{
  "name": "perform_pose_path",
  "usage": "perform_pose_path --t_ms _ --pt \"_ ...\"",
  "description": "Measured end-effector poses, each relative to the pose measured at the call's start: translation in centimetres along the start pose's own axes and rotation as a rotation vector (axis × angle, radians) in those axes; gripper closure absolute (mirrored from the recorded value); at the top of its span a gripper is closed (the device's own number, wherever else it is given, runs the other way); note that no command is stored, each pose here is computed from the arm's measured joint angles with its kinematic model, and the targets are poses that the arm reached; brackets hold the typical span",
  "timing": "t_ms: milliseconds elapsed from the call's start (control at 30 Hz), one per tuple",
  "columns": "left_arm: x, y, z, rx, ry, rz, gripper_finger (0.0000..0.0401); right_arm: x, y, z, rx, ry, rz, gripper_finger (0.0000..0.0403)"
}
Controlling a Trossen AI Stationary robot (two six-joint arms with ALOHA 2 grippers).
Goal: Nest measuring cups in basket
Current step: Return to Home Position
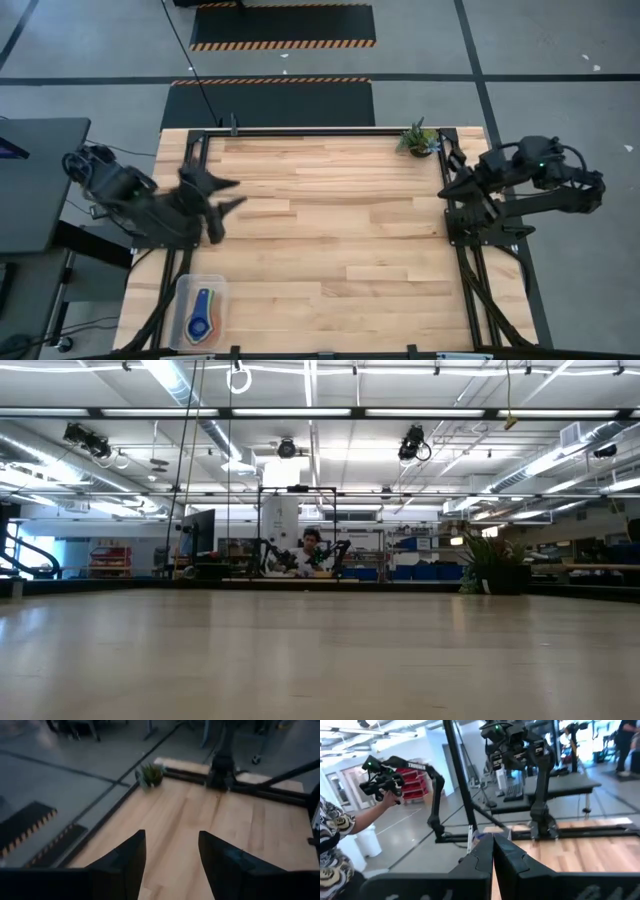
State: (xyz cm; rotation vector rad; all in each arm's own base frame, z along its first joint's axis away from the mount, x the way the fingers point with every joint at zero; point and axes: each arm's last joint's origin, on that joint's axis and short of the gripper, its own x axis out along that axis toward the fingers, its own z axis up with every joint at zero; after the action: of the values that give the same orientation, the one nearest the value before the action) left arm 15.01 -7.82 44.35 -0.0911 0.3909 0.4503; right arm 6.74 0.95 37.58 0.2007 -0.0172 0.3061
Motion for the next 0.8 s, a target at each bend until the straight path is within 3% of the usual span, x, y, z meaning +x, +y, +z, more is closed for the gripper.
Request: perform_pose_path --t_ms 167,400,633,800 --pt "-2.1 2.9 0.8 0.041 -0.037 -0.063 0.0213 -0.9 0.1 0.2 -0.01 -0.045 -0.053 0.0385" --pt "-5.8 8.6 0.6 0.021 -0.071 -0.273 0.0213 -1.3 0.1 0.3 -0.013 -0.073 -0.103 0.0385" --pt "-9.1 14.9 -0.9 -0.049 -0.138 -0.41 0.0213 -2.4 0.1 0.4 -0.053 -0.131 -0.219 0.0385" --pt "-10.3 17.6 -2.2 -0.041 -0.167 -0.48 0.0213 -3.4 0.2 0.4 -0.07 -0.164 -0.26 0.0385"
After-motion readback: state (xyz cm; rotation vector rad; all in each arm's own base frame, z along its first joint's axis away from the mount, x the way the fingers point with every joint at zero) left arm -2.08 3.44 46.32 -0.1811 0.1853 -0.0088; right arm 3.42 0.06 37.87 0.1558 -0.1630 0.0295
